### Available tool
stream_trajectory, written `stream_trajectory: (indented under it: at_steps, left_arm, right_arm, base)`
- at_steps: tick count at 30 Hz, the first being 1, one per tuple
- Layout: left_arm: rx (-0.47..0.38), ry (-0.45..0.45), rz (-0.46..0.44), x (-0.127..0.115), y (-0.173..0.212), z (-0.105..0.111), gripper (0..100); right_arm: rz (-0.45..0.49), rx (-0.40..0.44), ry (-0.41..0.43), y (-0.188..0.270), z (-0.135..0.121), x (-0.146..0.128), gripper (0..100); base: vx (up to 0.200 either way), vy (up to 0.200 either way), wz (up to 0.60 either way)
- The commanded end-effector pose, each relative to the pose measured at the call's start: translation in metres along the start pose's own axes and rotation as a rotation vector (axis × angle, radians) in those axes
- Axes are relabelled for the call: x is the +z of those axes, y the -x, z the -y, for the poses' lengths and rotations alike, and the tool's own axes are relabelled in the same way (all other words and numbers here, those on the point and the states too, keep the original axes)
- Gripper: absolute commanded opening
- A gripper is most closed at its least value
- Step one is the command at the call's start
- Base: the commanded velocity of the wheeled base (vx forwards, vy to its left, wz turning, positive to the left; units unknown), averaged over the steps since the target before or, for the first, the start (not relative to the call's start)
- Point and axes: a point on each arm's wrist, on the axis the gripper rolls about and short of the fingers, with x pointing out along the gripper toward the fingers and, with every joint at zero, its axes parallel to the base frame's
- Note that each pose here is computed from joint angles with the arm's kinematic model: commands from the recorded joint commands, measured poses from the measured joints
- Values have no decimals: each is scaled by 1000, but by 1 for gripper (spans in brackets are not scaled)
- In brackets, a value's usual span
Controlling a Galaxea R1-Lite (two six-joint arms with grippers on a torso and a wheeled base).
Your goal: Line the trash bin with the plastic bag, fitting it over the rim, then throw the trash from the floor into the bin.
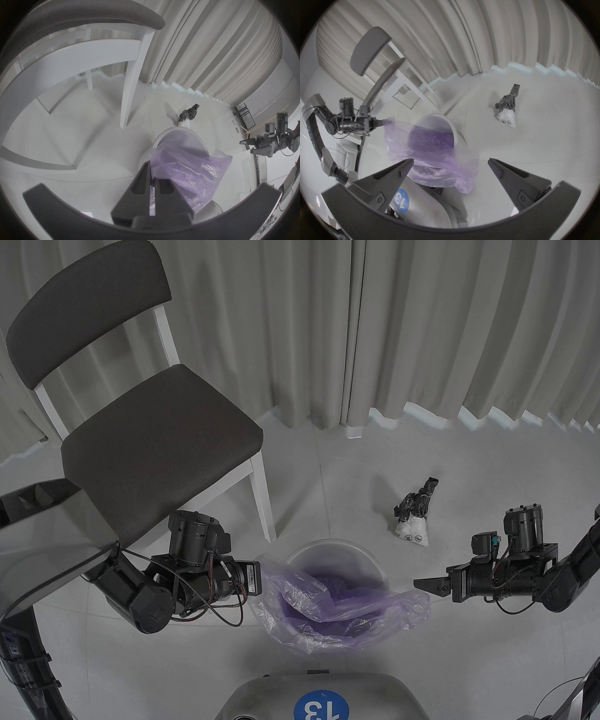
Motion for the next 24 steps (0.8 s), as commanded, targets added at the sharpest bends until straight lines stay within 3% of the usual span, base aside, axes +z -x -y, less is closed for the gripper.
stream_trajectory:
  at_steps: [1, 24]
  left_arm:
    - [0, -3, -9, -2, -8, 0, 0]
    - [-18, -23, -20, -5, -27, 9, 0]
  right_arm:
    - [31, 54, 56, 15, -25, 1, 100]
    - [82, 77, 84, 33, -39, 5, 100]
  base:
    - [0, 0, 0]
    - [0, 0, 0]
